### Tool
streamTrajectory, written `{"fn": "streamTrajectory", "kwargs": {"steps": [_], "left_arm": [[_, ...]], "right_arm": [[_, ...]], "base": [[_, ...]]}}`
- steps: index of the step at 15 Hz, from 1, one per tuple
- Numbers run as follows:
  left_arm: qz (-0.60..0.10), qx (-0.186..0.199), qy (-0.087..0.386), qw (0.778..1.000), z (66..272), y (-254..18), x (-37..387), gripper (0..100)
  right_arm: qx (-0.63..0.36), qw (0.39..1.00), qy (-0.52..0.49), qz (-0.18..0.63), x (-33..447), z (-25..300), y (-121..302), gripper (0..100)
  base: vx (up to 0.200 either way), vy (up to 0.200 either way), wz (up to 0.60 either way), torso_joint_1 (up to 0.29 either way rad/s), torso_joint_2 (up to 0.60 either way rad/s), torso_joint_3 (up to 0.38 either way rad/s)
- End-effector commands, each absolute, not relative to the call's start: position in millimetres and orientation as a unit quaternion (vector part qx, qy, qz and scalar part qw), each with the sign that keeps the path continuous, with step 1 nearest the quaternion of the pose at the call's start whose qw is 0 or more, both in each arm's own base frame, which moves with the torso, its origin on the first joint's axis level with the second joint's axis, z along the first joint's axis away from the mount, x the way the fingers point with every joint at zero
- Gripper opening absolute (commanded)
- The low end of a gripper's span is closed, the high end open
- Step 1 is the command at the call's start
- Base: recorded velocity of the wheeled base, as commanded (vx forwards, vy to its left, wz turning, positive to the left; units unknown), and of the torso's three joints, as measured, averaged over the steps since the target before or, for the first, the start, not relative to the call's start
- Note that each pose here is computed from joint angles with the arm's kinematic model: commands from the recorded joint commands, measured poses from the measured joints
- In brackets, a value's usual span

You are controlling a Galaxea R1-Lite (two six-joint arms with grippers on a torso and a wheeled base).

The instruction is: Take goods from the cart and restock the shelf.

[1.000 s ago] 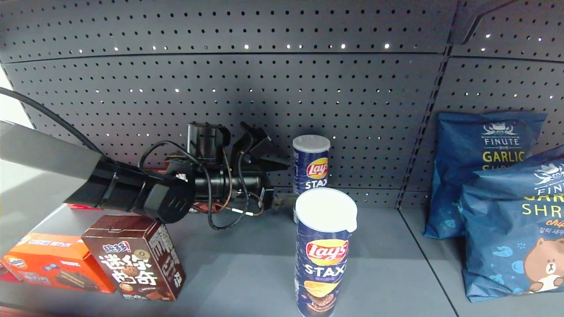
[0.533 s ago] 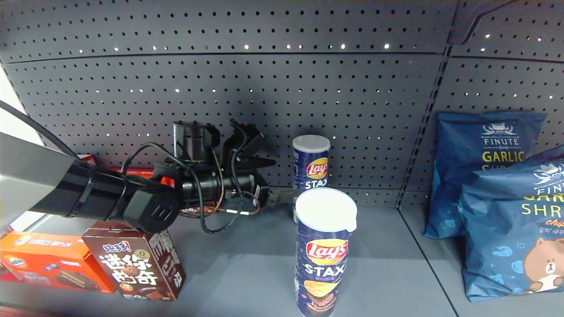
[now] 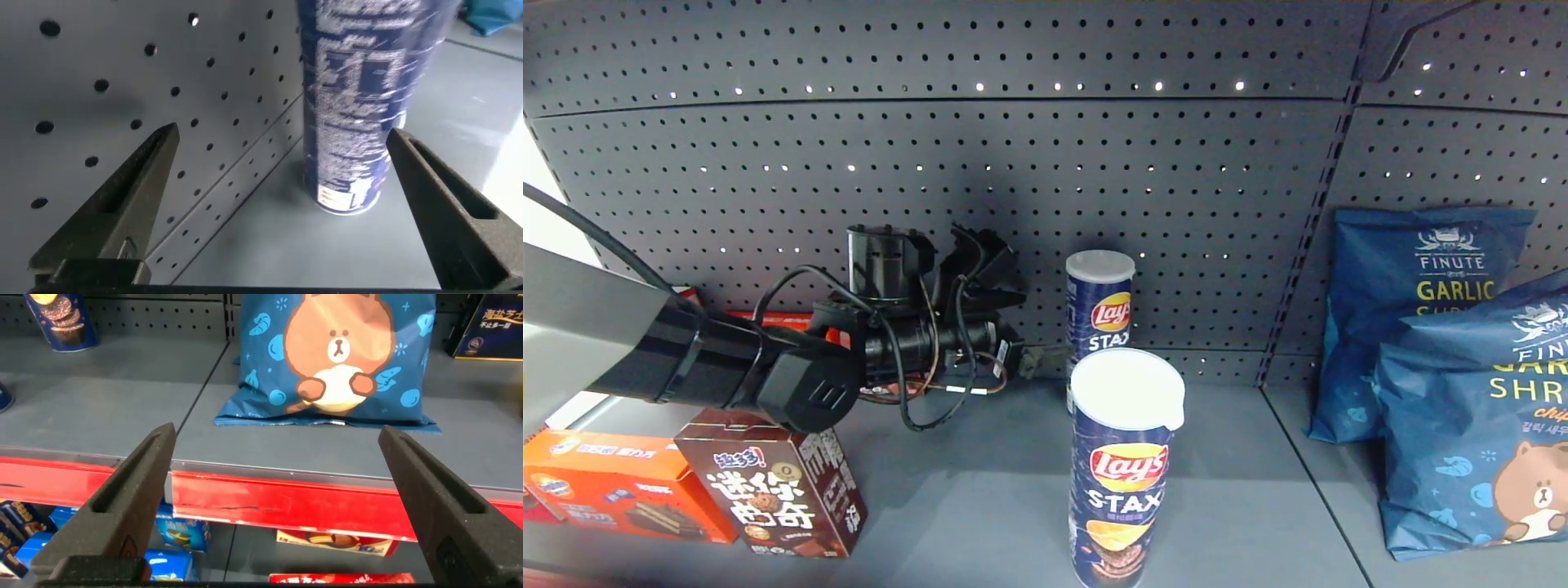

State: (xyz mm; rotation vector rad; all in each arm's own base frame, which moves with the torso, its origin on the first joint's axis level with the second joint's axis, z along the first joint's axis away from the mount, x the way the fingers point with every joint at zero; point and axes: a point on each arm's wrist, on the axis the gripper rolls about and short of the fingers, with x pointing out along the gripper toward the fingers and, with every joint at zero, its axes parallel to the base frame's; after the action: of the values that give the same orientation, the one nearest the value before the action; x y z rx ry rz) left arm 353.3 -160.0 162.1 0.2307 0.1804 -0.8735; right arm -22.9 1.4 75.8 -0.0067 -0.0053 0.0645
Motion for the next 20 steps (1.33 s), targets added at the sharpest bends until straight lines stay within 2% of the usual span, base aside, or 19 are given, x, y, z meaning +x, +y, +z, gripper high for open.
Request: {"fn": "streamTrajectory", "kwargs": {"steps": [1,12,14,17,20], "left_arm": [[-0.420,0.111,0.090,0.896,159,-160,355,100],[-0.396,0.115,0.096,0.906,156,-156,361,100],[-0.396,0.115,0.079,0.908,167,-154,358,100],[-0.394,0.118,0.046,0.910,195,-149,340,100],[-0.383,0.120,0.056,0.914,217,-138,312,100]], "right_arm": [[-0.003,0.999,-0.002,0.033,-23,76,1,100],[-0.004,0.999,-0.002,0.032,-23,76,1,100],[-0.003,0.999,-0.002,0.032,-23,76,1,100],[-0.003,0.999,-0.002,0.033,-23,76,1,100],[-0.003,0.999,-0.002,0.033,-23,76,1,100]], "base": [[0.000,0.000,0.00,0.000,0.00,0.000],[0.000,0.000,0.00,0.000,0.00,0.000],[0.000,0.000,0.00,0.000,0.00,0.000],[0.000,0.000,0.00,0.000,0.00,0.000],[0.000,0.000,0.00,0.000,0.00,0.000]]}}
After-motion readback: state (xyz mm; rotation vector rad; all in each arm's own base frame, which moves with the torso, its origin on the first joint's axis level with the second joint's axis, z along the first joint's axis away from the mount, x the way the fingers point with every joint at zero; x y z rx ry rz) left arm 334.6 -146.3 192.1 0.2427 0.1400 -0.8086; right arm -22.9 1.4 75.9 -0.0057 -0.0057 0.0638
